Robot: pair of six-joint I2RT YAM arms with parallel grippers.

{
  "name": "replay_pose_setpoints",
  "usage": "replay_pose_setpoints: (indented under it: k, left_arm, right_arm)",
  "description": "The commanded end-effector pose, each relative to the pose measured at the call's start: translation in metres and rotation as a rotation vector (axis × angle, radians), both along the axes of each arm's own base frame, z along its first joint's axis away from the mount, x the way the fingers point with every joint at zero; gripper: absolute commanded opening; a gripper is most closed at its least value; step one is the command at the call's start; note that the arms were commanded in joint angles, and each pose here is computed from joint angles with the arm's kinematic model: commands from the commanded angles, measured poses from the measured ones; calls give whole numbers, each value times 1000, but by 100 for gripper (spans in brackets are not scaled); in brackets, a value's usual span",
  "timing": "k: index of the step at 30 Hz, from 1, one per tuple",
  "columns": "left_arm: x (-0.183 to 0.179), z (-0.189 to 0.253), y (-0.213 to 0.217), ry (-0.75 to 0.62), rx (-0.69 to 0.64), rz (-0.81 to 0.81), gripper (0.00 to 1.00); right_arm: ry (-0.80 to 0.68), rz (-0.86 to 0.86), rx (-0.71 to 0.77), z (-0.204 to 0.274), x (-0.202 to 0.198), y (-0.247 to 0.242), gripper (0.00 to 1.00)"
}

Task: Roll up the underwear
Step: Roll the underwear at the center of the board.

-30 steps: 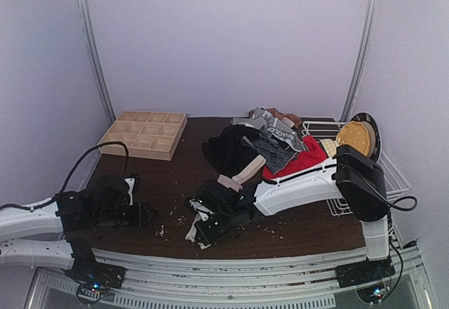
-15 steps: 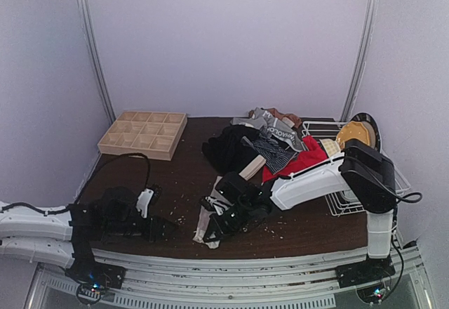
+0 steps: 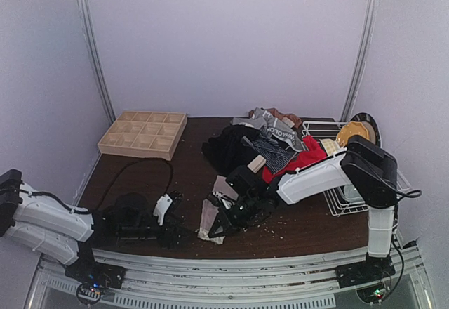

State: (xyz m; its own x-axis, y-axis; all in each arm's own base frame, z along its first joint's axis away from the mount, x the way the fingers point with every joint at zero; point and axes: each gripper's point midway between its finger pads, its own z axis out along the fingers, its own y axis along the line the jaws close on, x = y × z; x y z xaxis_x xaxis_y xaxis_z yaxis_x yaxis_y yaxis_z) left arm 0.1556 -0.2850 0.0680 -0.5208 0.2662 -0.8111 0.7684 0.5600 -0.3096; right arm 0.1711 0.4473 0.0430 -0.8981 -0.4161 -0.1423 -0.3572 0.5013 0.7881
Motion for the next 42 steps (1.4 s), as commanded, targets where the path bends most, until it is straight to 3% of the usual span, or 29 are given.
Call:
replay_pose_setpoints:
  k: [1,15,26,37,42]
  left_arm:
    - [5,22,-28,-123,-57,-102,68]
    - [2,5,-48,-96,-22,-188,56]
    - [0,-13,-51,-50,10,-201,33]
    - [7,-17,-68,-36,0,-211,19]
    - [9,-24,-66,-24,32,-198,4]
  right_arm:
    - [13,18,24,7,0,-6,0]
    - [23,14,44,6,4,-8,0]
    - [18,14,18,-2,4,-13,0]
    - [15,14,11,-5,4,-14,0]
    - [-5,10,-3,-3,6,-17,0]
